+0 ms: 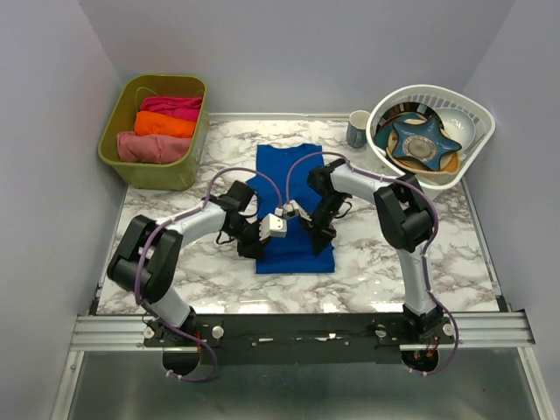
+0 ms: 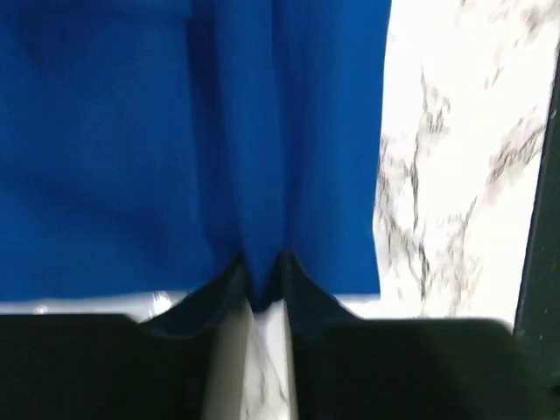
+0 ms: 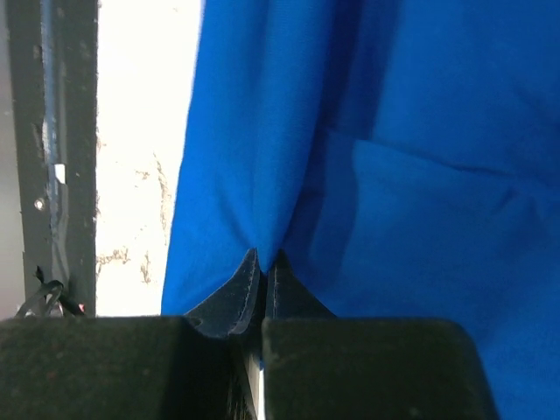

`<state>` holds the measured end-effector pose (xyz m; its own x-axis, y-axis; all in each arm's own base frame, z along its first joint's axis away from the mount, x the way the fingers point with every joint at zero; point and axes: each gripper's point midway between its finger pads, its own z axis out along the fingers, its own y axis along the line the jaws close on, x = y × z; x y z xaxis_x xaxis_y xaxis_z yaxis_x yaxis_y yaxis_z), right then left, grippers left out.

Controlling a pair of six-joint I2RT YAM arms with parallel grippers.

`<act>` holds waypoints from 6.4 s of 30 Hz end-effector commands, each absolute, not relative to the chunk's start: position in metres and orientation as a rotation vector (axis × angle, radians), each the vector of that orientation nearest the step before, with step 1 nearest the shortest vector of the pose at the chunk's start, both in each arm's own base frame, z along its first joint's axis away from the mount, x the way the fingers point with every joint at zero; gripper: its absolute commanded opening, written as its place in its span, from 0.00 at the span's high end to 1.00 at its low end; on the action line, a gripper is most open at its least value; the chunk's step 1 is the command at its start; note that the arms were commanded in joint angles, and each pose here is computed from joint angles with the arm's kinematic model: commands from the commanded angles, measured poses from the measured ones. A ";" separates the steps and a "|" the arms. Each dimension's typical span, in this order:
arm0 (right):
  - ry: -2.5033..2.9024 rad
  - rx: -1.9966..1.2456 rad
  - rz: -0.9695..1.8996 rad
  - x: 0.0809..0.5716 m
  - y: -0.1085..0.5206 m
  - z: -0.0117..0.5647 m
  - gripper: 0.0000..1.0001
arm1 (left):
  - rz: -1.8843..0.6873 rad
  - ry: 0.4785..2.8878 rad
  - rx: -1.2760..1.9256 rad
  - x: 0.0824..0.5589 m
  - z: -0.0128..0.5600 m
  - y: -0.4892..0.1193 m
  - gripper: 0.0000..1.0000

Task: Roll the t-shirts
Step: Roll the T-shirt to the center of the board.

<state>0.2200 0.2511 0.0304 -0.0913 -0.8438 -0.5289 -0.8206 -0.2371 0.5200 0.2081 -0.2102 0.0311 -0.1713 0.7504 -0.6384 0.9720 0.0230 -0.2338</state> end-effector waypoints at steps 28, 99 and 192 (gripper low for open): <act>-2.016 2.088 -1.097 0.246 0.266 0.032 0.96 | -0.296 1.171 1.697 0.181 0.082 -0.234 0.31; -2.369 3.097 -0.750 0.213 0.283 0.078 0.06 | -0.736 1.580 1.845 0.203 0.074 -0.250 1.00; -2.008 2.118 -1.417 0.166 0.241 0.071 0.96 | -1.512 1.999 1.697 0.171 0.078 -0.219 1.00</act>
<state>0.1815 0.2585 0.0655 -0.0651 -0.7165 -0.6945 -0.9240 -0.2195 0.3131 0.1724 -0.2330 0.0765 -0.3004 0.6676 -0.6813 0.8521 -0.1331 -0.5061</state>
